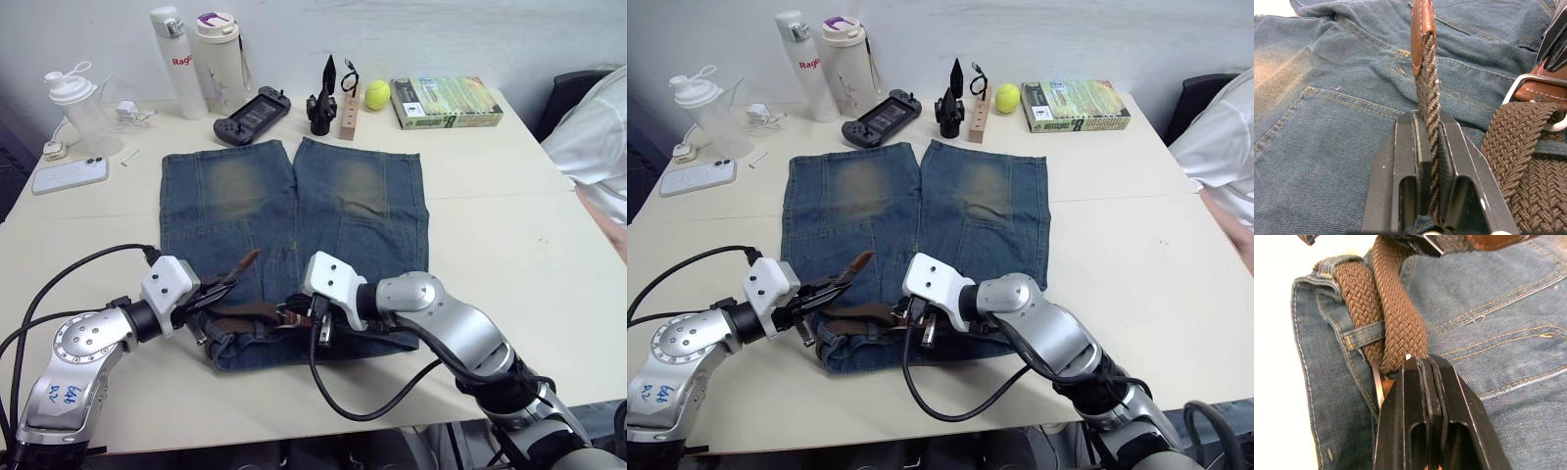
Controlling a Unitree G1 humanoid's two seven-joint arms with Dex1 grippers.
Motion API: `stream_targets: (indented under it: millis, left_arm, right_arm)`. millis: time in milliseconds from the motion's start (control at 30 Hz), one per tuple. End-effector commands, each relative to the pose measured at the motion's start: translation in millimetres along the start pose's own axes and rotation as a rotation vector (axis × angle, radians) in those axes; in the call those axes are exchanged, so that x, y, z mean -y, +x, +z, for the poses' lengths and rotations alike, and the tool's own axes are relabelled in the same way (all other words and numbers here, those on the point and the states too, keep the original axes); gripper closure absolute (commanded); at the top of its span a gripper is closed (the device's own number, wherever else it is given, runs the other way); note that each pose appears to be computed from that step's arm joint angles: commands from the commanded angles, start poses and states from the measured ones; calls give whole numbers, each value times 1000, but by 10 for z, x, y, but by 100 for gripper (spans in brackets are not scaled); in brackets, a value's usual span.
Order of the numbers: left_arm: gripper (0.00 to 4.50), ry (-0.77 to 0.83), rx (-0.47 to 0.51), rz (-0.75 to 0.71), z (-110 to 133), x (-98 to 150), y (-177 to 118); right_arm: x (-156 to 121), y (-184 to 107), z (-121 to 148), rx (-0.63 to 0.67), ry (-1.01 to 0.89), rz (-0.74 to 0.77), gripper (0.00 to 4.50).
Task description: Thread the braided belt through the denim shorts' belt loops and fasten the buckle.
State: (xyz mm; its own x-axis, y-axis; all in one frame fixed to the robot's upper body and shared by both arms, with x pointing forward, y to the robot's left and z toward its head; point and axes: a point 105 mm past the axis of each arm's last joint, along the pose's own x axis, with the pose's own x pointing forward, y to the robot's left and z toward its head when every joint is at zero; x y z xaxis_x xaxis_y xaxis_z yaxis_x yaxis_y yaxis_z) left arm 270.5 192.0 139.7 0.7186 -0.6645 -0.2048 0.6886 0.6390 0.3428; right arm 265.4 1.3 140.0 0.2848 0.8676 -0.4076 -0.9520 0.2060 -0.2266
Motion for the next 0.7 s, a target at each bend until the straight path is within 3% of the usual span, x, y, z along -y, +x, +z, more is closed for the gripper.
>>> stream_targets:
  millis: [33,700]
  left_arm:
    - [416,40,24,8,90,-25,-18]
    - [416,48,26,6,108,-27,-15]
  right_arm:
    - [-34,-8,28,12,-23,0,438]
    - [-128,241,-216,-111,-37,60,438]
